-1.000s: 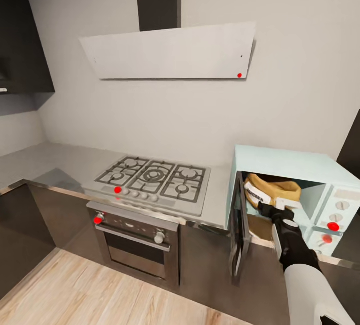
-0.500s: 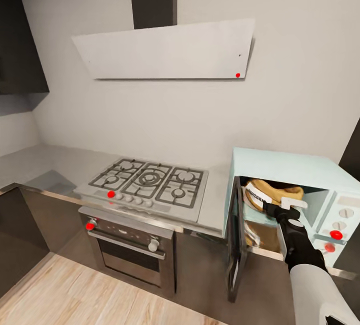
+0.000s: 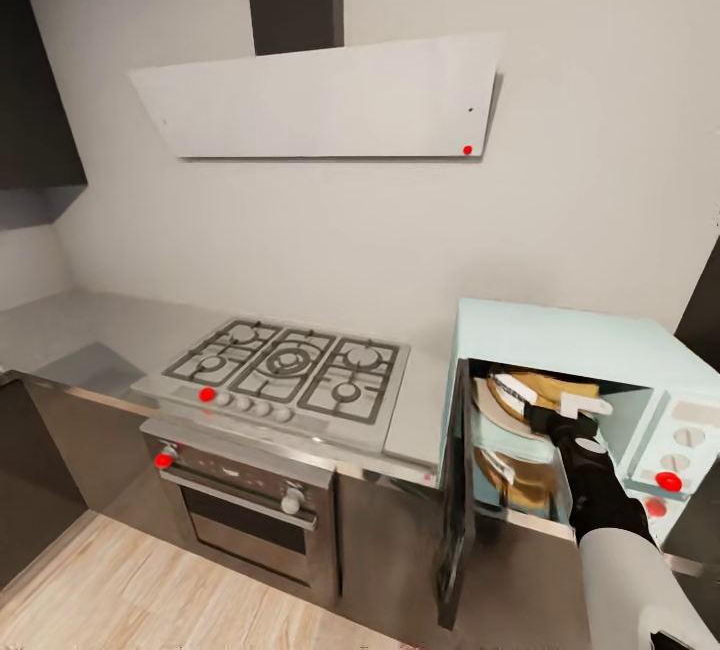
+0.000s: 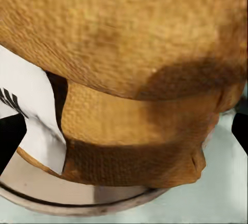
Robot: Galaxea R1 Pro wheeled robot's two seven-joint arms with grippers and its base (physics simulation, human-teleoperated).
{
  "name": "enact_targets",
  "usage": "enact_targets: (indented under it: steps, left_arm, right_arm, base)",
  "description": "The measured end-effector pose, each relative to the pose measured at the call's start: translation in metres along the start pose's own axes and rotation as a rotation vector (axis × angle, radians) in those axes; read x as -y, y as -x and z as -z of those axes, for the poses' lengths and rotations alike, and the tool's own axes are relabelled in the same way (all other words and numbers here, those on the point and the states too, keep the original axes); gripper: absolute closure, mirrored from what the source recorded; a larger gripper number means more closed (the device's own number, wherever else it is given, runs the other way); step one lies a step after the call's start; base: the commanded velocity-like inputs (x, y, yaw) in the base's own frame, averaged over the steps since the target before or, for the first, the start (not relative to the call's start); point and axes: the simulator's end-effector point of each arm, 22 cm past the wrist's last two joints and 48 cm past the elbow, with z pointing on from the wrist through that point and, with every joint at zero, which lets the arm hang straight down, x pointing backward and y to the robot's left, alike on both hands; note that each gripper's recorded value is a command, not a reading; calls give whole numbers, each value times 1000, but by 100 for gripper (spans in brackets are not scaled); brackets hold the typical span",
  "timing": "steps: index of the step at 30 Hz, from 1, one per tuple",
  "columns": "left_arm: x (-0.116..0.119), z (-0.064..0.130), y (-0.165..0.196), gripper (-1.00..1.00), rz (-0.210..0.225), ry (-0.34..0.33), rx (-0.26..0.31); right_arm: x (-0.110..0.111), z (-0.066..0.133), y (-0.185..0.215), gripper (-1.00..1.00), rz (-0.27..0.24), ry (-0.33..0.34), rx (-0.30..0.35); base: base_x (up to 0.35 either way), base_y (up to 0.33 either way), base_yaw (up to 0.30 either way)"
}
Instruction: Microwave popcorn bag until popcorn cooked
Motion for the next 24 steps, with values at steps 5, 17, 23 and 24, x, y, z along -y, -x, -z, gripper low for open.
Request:
enact_targets:
  steps: [5,17,23,24]
  left_arm:
    - [0,0,0,-100,0,4,0]
    - [0,0,0,-100,-2,3,0]
    - [-1,0,0,-100,-4,4,0]
    - [-1,0,0,-100,-4,4,1]
  right_arm:
    - [-2,0,2,-100,1,9,1]
    - [-5,17,15,-100,-24,55,-143]
    - [-9,40,-5,-100,-75,100,-350]
    - [-8,43,-13,-100,-77,99,-378]
  base:
    - [-299,-79,0]
    - [-302,-80,0]
    - [-261,-73,0]
    - [-72,-22,0]
